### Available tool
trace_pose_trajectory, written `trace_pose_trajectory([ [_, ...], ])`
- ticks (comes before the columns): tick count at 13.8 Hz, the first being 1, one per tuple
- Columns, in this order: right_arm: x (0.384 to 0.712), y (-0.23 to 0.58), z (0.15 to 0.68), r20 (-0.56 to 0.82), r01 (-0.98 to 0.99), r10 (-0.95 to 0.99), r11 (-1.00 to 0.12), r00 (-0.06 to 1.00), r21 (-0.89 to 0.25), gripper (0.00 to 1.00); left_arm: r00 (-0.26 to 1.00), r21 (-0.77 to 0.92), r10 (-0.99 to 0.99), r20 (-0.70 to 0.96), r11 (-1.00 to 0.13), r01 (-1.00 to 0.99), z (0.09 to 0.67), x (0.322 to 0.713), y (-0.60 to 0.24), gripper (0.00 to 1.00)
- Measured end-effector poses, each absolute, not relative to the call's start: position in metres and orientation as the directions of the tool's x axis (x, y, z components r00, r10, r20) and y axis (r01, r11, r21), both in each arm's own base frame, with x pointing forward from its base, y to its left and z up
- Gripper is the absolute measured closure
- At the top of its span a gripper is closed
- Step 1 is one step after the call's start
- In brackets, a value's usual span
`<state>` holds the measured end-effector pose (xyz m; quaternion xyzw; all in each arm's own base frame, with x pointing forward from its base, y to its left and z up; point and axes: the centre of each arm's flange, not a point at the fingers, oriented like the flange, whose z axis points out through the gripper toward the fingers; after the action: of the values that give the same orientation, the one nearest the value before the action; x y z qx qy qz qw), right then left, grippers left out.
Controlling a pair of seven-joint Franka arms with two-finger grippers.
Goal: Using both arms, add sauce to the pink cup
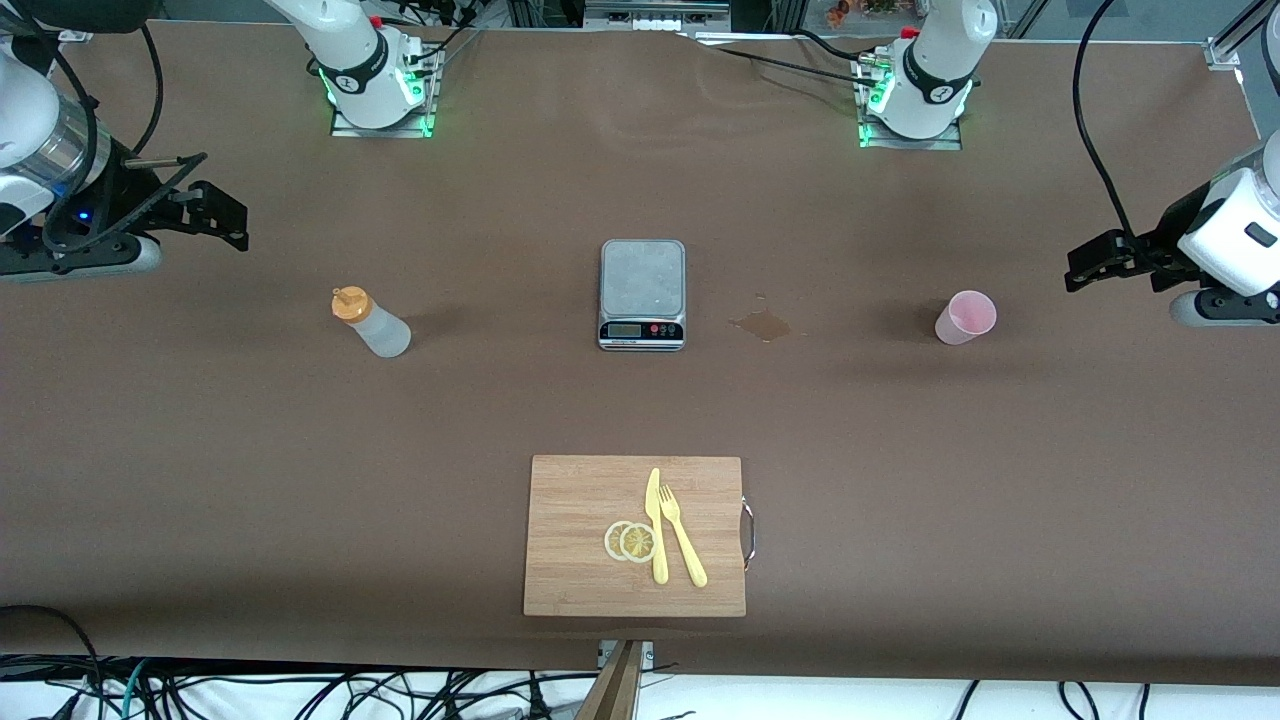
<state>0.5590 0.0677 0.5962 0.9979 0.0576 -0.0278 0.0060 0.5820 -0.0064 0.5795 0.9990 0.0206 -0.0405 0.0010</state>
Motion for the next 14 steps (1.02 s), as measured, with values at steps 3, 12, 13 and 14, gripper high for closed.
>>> trace_pose_trajectory([
  [3,0.5604,0.068,0.5969,-0.045,0.112,0.112,-0.994,0.993,-0.004,0.0,0.996,0.002,0.045,-0.081,-0.999,0.045,0.5796,0.582,-0.0044,0.0],
  [12,0.5622,0.0673,0.5969,-0.035,0.11,0.11,-0.994,0.993,-0.005,0.0,0.996,0.002,0.045,-0.08,-0.999,0.045,0.58,0.582,-0.0044,0.0],
  [13,0.5625,0.0668,0.5964,-0.036,0.109,0.109,-0.994,0.993,-0.005,0.0,0.996,0.002,0.045,-0.08,-0.999,0.045,0.58,0.582,-0.0045,0.0],
  [14,0.5627,0.0667,0.5959,-0.037,0.108,0.109,-0.994,0.993,-0.005,0.0,0.996,0.002,0.045,-0.08,-0.999,0.045,0.58,0.582,-0.0045,0.0],
])
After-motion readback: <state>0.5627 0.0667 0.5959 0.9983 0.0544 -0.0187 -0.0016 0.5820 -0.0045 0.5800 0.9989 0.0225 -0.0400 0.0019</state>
